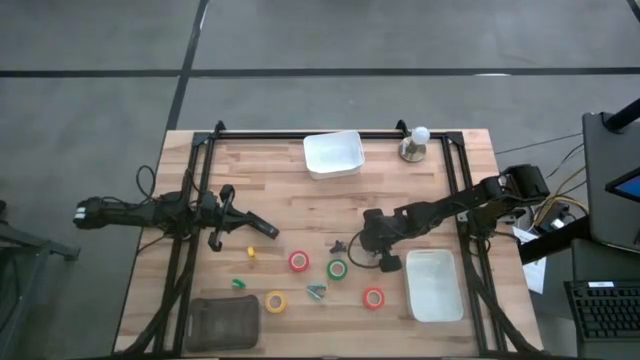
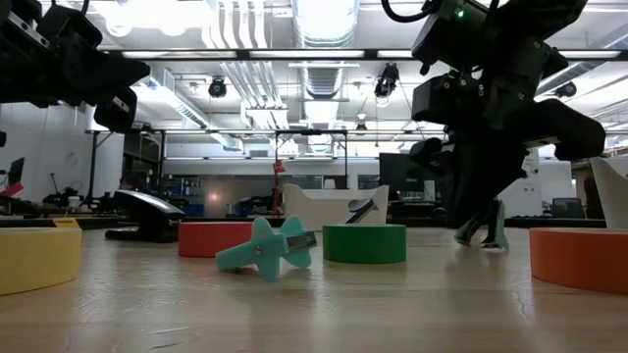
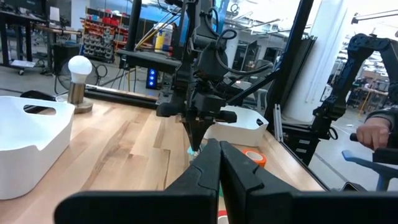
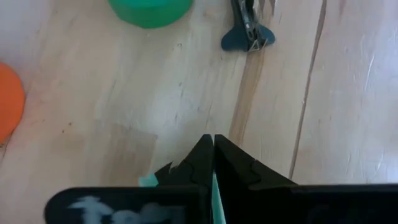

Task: Pick and place Stapler, Stapler remover, tape
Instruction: Put the light blue staple remover into the bottom white bin

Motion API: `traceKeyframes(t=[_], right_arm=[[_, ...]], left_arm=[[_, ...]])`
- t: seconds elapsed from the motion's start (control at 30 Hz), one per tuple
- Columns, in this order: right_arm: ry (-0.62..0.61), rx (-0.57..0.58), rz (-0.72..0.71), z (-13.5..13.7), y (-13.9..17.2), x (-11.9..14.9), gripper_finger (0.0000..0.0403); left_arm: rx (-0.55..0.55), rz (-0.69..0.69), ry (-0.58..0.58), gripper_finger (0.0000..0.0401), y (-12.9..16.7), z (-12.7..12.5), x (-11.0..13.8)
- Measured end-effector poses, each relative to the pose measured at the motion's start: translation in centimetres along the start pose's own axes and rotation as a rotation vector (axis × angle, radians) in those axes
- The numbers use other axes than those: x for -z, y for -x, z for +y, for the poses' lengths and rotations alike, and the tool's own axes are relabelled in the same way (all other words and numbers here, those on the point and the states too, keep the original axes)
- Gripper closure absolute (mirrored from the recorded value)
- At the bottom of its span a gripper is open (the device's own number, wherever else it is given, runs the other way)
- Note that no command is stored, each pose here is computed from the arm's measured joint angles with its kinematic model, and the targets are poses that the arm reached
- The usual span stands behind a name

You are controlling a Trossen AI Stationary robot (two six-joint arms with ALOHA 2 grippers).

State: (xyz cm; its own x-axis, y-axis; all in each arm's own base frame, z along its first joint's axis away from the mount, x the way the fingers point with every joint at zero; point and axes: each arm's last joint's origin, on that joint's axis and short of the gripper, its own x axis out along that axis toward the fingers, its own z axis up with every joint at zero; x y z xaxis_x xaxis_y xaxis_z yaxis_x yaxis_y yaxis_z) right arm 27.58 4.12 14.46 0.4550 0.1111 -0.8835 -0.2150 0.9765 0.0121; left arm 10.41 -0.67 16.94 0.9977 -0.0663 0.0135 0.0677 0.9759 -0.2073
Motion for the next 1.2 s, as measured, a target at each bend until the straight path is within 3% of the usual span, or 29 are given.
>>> traceKeyframes(t=[0.57, 0.83, 1.2], right_arm=[[-0.098, -0.008, -0.085, 0.7, 5.5, -4.4, 0.0394], [-0.129, -0.050, -0.090, 4.5, 8.2, -5.4, 0.0394], [-0.236, 0.019, 0.054, 10.3, 11.8, -4.2, 0.0394]], left_arm=[[-0.001, 0.004, 0.000, 0.0394, 0.0, 0.0, 0.0], [-0.001, 0.007, 0.000, 0.0394, 0.0, 0.0, 0.1], [-0.005, 0.024, 0.000, 0.0394, 0.0, 0.0, 0.2]])
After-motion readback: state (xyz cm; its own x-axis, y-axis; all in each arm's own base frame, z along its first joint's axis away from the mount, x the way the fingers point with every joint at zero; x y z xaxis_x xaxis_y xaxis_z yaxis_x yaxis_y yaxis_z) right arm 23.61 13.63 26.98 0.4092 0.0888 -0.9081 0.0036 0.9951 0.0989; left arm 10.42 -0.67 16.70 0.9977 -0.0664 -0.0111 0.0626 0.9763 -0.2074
